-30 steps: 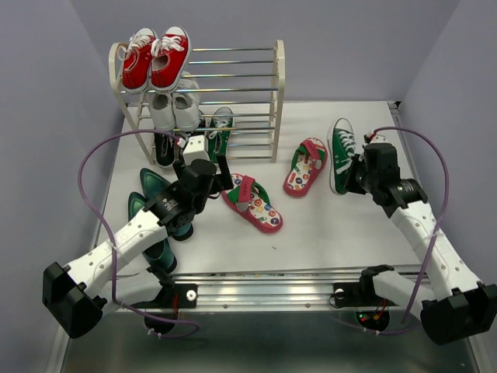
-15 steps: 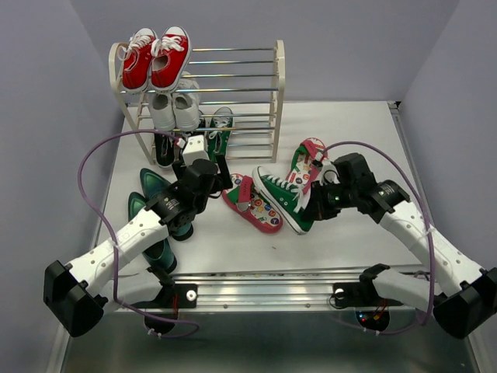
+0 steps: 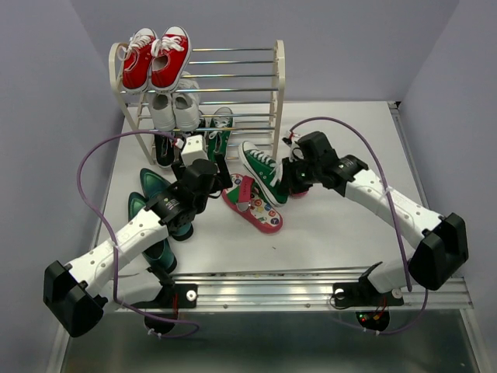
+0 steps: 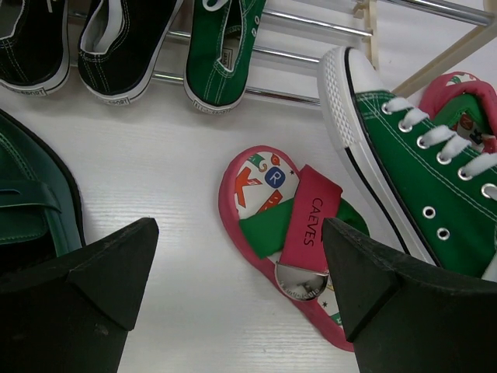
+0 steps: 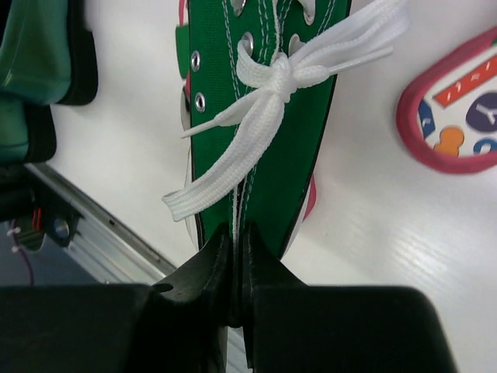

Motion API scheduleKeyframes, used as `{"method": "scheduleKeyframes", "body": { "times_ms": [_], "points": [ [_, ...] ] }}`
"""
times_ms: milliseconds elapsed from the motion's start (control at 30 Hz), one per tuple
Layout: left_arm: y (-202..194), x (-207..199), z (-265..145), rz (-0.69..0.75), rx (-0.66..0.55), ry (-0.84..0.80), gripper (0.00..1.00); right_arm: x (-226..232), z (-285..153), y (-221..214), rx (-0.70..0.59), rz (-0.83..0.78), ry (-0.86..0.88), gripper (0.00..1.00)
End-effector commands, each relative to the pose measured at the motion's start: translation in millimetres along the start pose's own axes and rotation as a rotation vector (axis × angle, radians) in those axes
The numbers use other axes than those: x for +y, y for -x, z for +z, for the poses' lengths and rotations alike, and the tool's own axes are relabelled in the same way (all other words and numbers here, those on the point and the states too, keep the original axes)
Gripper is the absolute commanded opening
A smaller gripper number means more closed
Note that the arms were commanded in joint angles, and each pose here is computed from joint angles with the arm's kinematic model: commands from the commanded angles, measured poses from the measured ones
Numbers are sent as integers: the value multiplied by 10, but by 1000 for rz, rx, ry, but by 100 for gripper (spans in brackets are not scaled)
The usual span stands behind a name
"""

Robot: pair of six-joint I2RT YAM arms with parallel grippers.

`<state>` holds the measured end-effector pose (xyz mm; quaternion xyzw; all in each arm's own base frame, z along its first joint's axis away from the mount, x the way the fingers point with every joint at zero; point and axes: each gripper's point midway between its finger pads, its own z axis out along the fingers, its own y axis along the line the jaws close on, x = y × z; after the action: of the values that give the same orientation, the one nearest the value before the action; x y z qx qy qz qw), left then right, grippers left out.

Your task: Place and organize the shoes onto the shoe shelf

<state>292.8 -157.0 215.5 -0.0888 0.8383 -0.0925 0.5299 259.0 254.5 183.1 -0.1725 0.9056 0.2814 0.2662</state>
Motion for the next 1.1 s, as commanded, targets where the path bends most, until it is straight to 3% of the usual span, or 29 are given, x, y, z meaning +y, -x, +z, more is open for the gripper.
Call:
{"method": "scheduleKeyframes", "body": {
  "times_ms": [0,200,1067],
  "points": [
    [186,14,-64,-49,-66,-3,99,293,-30,799,-265,-106,-3,1],
    [215,-26,-85,-55,-66,-23,99,-58,201,1164,-364,-68,-248,1],
    [125,-80,-73,-56,-55,-77,99,-196,999,2013,-593,91,-453,1]
  ]
}}
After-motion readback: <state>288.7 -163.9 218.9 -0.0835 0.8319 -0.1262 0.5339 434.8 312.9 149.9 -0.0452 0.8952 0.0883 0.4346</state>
